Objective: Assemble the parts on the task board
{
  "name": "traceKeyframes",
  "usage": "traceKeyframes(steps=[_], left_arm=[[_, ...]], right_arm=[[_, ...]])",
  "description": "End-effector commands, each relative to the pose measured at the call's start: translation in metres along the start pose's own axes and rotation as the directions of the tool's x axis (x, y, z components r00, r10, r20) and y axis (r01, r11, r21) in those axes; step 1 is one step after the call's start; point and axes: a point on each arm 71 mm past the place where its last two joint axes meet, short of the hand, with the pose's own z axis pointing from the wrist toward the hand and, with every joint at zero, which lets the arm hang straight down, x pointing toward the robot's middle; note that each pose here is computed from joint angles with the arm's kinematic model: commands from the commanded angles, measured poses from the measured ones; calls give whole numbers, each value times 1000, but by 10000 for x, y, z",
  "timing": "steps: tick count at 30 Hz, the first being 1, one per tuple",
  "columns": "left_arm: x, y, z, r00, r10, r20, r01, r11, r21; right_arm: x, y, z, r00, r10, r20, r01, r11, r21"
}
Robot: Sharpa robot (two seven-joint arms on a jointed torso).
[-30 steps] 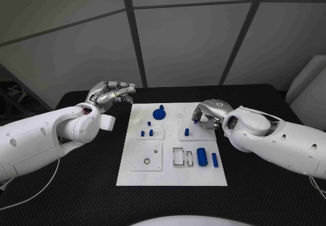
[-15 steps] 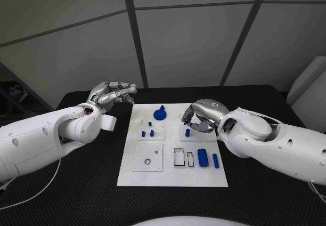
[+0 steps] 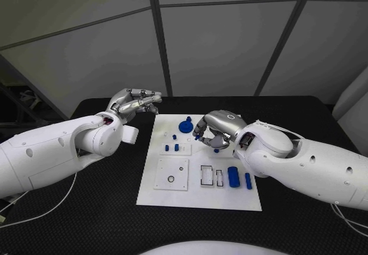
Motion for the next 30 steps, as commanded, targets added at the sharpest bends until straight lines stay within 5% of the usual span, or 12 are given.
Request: traceKeyframes(steps=[1, 10, 30], left_arm=[[24, -11, 8, 1000, -6, -9, 6, 1000, 5], [62, -8, 21, 1000, -10, -18, 10, 1000, 5], [84, -3, 33, 1000, -13, -23, 13, 1000, 5]], right_arm=[[72, 62, 38, 999, 36, -18, -36, 999, -28], [398, 255, 92, 993, 81, -88, -86, 994, -61], [594, 315, 79, 984, 82, -159, -94, 993, -70]])
